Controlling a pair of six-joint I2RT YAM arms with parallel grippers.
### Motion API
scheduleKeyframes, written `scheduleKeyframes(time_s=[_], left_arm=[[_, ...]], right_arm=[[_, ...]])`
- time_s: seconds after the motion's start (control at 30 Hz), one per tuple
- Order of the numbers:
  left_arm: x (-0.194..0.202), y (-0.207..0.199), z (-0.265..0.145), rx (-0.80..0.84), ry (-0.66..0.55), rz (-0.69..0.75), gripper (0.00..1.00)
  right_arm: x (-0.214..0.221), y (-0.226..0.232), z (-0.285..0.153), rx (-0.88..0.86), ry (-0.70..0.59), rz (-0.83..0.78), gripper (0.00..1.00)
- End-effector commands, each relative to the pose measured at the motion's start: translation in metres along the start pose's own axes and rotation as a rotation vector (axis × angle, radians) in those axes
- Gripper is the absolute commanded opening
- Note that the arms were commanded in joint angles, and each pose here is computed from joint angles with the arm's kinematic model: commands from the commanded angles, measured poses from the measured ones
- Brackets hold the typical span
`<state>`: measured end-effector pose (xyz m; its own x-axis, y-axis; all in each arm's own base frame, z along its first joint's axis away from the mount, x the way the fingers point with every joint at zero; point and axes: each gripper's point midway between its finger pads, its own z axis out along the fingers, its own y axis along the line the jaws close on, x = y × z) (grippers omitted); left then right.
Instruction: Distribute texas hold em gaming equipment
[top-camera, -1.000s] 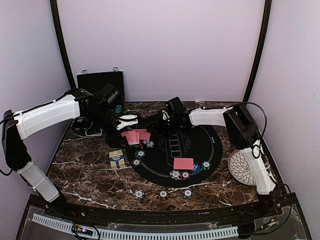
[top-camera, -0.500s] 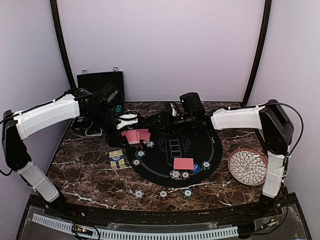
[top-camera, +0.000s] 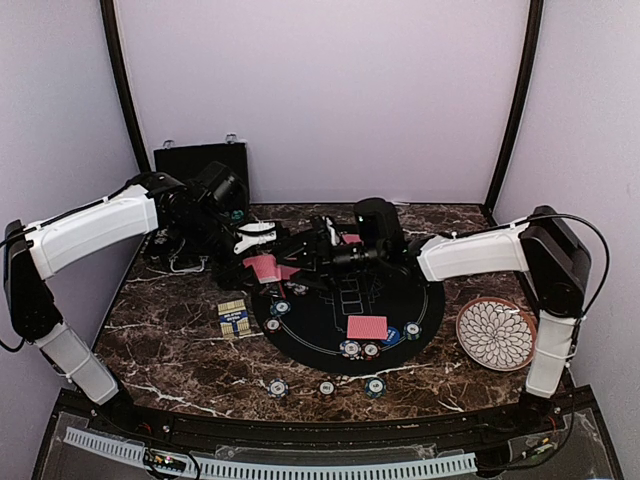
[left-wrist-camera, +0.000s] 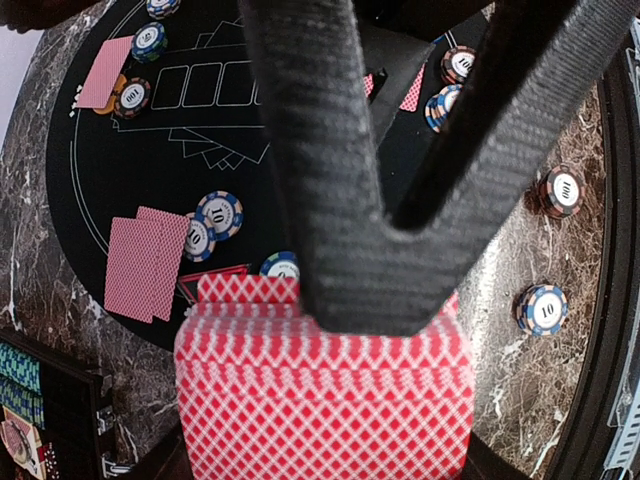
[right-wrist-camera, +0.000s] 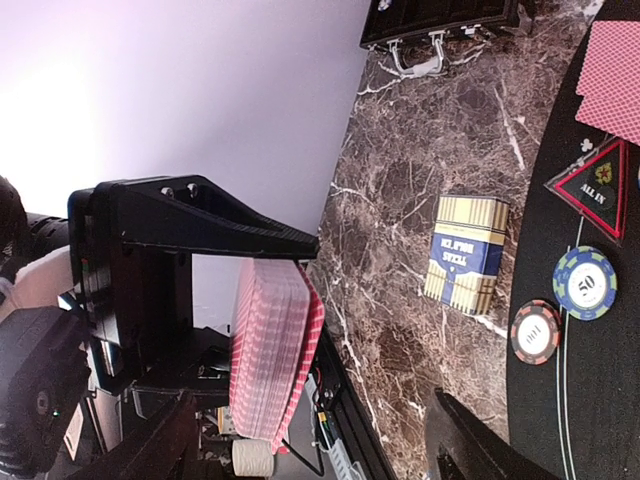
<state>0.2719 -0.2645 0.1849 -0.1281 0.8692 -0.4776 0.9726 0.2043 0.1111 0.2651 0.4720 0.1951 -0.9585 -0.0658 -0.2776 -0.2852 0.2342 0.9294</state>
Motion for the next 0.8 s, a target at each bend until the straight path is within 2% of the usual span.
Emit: scheduleKeyframes(time_s=[0.0,0.47,0.77], left_arm=[[-0.013,0.000,-0.016,-0.008,-0.051,0.006,0.00],[-0.014,0.001,-0.013,-0.003,-0.050,0.006,0.00],[-0.015,0.001,-0.015,-0.003,-0.053,0.004,0.00]], right_arm=[[0.002,0.017,0.013,-0.079,0.017,-0.016,0.78],[0.003,0.026,0.036,-0.118,0.071,-0.019,0.82],[0.005,0.009,0.053,-0.077,0.110,0.014,0.82]])
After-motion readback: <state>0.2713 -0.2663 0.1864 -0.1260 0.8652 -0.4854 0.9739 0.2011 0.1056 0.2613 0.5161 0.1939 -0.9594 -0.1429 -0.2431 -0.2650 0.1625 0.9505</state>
